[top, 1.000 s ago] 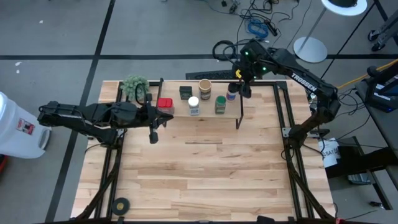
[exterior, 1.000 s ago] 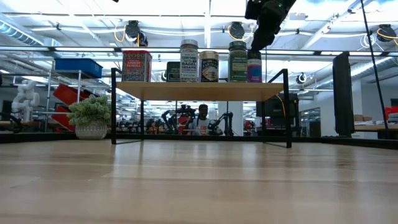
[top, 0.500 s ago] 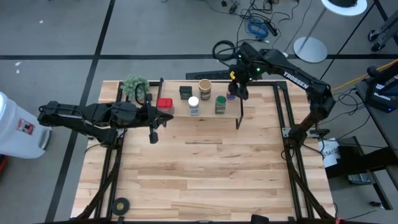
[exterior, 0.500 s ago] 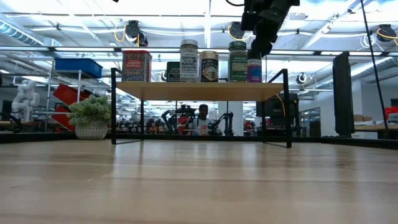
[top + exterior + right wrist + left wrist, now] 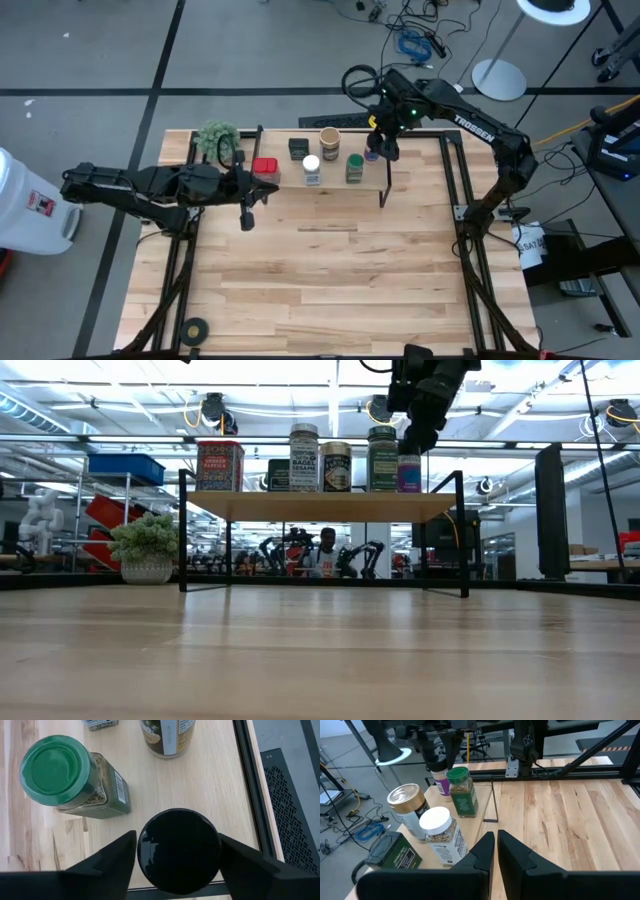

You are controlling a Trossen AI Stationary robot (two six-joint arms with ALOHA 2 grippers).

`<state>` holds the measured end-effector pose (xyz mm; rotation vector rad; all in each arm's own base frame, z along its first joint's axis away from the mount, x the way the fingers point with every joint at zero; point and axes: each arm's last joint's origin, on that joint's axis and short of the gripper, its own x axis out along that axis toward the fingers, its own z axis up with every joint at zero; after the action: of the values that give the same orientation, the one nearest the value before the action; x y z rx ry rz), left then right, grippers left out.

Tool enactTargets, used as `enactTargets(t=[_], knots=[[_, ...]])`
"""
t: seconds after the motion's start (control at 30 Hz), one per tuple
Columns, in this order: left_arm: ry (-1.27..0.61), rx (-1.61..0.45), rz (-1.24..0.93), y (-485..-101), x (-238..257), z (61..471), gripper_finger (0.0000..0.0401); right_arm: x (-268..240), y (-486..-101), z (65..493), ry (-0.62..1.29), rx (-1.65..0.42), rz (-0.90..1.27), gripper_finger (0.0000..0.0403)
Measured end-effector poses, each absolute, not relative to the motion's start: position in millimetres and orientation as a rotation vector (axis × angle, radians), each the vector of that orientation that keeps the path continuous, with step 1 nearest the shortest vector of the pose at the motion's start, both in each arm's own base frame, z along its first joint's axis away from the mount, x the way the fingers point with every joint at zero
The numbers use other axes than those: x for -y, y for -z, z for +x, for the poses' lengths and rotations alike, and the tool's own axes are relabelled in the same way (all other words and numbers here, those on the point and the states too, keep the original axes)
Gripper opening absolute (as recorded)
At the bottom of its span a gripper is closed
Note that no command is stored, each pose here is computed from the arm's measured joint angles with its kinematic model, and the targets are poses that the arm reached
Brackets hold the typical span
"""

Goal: Shelf spices
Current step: Remove the black seasoning bottle from the shelf

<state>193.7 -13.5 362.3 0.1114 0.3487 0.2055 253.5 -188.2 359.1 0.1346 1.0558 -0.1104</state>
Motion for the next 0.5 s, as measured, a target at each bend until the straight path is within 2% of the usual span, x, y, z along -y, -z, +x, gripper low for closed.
enactTargets(t=[0.23, 0.5], knots=[[-0.206, -0.349, 0.111, -362.2, 13.4, 193.6, 0.0031, 187.7, -359.7, 253.6, 0.112, -1.053, 0.134, 0.0192], [-0.205, -0.355, 0.113, -361.7, 13.4, 193.5, 0.0031, 183.5, -360.8, 253.5, 0.122, -1.062, 0.161, 0.02]])
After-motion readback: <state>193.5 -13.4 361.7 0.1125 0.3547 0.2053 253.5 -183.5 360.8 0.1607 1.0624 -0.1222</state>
